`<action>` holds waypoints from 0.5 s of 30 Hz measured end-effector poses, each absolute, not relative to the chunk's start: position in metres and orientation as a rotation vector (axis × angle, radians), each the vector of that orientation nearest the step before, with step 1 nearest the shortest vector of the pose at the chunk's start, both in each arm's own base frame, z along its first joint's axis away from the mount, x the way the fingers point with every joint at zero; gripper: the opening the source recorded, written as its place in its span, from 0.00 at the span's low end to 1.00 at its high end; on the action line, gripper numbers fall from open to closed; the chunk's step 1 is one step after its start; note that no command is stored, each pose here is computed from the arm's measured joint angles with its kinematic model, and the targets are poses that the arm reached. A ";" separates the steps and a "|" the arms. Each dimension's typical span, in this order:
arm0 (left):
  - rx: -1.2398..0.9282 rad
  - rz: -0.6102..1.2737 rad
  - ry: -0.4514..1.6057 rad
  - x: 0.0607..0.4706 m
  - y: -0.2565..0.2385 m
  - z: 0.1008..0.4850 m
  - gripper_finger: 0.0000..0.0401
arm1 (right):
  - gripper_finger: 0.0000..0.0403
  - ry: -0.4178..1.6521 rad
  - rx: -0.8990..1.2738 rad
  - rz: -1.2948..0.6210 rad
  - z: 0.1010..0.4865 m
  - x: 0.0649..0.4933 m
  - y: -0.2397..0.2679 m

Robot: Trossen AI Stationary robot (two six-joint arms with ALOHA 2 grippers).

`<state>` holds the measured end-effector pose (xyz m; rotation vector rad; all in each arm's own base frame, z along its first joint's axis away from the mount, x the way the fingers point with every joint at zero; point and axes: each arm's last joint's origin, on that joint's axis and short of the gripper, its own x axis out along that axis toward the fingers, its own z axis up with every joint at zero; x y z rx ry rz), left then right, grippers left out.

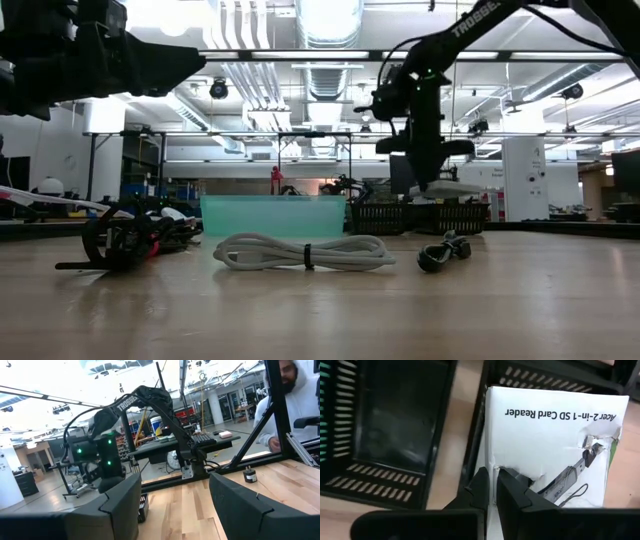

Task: Pick and place items into bin
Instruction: Put the card reader box into the right black bin

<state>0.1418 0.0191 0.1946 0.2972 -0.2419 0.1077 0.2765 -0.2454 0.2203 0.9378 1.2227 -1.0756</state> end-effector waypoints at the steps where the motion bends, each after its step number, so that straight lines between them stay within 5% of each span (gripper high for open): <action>1: 0.297 0.107 -0.242 0.142 0.019 0.195 0.54 | 0.03 1.226 0.940 -1.078 0.217 0.277 -0.246; 15: 0.297 0.108 -0.242 0.142 0.019 0.195 0.54 | 0.06 1.230 0.929 -1.117 0.205 0.278 -0.254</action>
